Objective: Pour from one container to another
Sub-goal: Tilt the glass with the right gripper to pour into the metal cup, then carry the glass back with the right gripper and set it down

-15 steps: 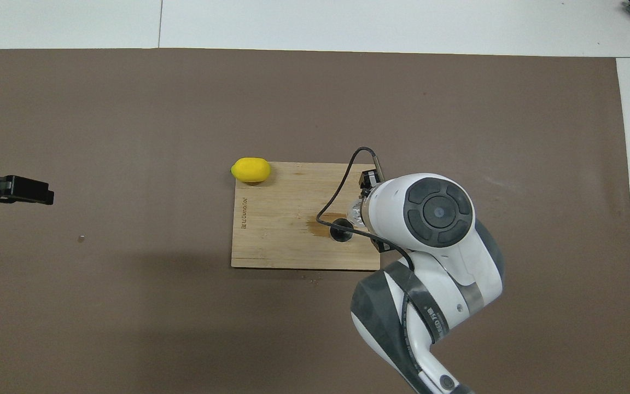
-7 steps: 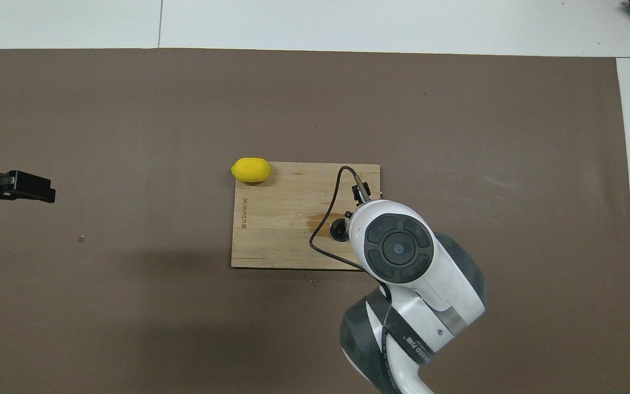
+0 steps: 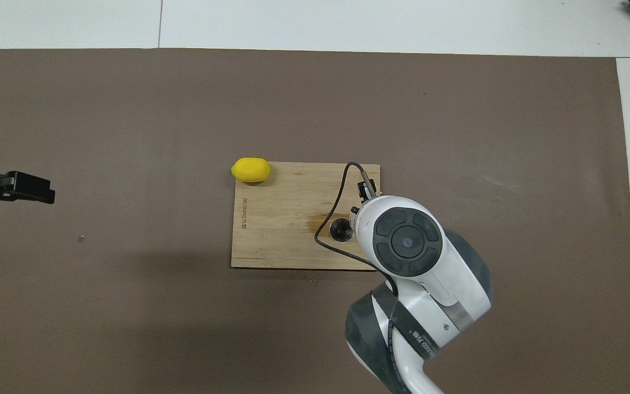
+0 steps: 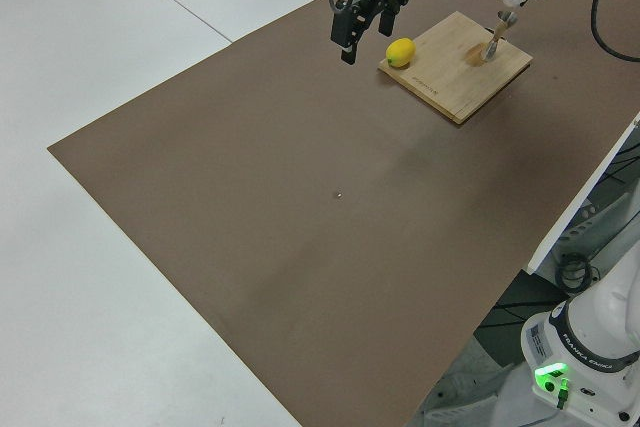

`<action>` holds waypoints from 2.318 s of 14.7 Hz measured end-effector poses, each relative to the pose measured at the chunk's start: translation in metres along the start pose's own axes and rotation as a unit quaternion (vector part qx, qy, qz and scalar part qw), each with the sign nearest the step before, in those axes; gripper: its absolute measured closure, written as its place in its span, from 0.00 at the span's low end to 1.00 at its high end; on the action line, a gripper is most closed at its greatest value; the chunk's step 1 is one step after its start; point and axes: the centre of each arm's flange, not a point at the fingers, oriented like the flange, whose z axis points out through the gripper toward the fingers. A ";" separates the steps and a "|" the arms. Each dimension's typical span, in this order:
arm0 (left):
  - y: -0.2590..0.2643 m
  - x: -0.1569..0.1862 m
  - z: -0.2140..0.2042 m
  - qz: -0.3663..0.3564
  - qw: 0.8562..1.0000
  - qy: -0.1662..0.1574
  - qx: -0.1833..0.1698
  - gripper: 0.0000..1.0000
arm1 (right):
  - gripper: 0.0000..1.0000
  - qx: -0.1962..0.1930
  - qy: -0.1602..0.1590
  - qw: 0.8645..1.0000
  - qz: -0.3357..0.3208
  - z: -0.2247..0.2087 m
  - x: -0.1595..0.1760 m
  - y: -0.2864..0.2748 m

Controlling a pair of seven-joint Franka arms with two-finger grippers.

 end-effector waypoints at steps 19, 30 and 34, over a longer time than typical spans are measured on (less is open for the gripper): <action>0.001 0.000 0.000 -0.006 1.000 0.000 0.000 0.00 | 0.49 -0.084 -0.291 0.934 0.188 0.081 0.253 0.014; 0.004 -0.008 -0.012 -0.019 1.000 0.002 0.000 0.00 | 0.49 -0.082 -0.327 0.921 0.194 0.159 0.353 0.047; 0.004 -0.010 -0.016 -0.020 1.000 0.004 0.000 0.00 | 0.49 -0.076 -0.336 0.921 0.182 0.180 0.373 0.054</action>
